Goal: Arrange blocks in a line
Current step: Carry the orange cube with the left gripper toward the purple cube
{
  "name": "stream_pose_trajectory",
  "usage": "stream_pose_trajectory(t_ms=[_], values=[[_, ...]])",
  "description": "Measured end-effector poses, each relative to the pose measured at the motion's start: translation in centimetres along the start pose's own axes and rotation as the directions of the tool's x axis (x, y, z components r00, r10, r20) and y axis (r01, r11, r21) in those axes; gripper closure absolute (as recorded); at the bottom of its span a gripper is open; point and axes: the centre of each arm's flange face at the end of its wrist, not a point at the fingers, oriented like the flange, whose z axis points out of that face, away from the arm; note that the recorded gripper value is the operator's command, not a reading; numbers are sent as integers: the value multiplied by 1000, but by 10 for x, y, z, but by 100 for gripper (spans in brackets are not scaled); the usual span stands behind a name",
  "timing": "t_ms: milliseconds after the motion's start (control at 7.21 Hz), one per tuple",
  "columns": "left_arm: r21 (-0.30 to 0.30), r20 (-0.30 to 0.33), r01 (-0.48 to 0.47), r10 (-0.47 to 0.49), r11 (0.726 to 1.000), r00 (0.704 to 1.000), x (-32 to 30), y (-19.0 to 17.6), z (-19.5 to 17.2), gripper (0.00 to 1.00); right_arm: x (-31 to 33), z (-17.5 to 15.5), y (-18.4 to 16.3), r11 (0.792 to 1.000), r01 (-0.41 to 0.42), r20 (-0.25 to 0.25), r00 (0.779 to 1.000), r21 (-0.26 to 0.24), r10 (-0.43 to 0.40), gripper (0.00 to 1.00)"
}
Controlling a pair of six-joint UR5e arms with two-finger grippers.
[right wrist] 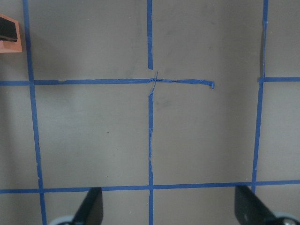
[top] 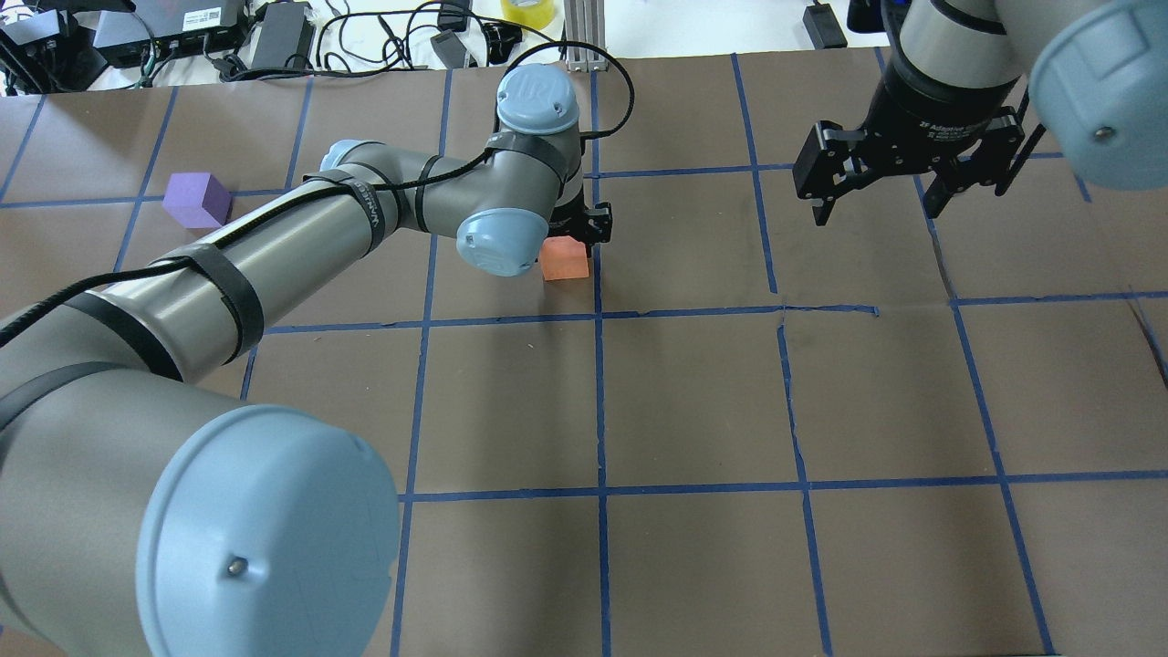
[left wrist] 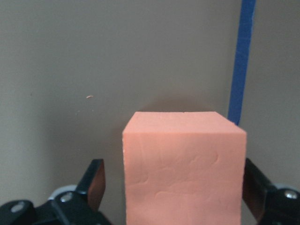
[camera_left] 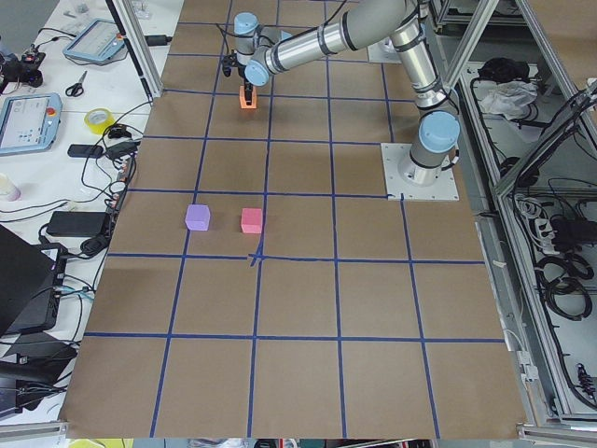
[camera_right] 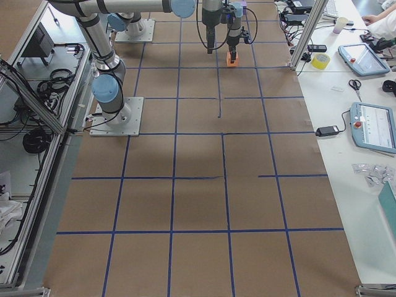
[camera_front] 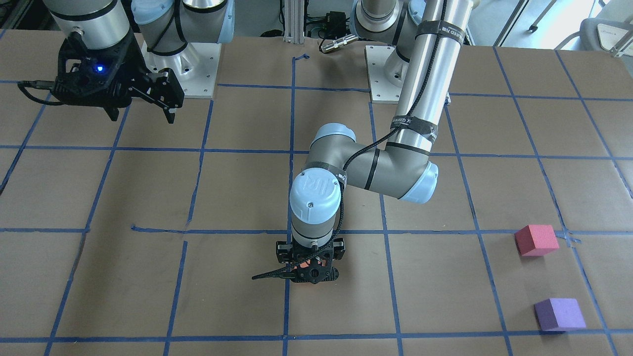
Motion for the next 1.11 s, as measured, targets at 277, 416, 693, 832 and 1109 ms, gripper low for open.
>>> stream_pose_trajectory(t_ms=[277,416,693,832,1109], values=[[0,0,0,0,1000,1000,0,1,0,95,0,0,0,1000,4,-1,1000,0,-4,0],[3,-2,-2,2,1000,1000,1,1,-2,99,0,0,0,1000,8,-2,1000,0,-8,0],[28,-10,0,0,1000,1000,-2,-2,-23,100,0,0,0,1000,10,-3,1000,0,-10,0],[41,-12,15,-15,999,1000,-14,-9,-36,100,0,0,-1,1000,11,-3,1000,0,-11,0],[22,0,57,-57,998,998,-79,-32,-59,100,0,1,-1,1000,10,-3,1000,0,-10,0]])
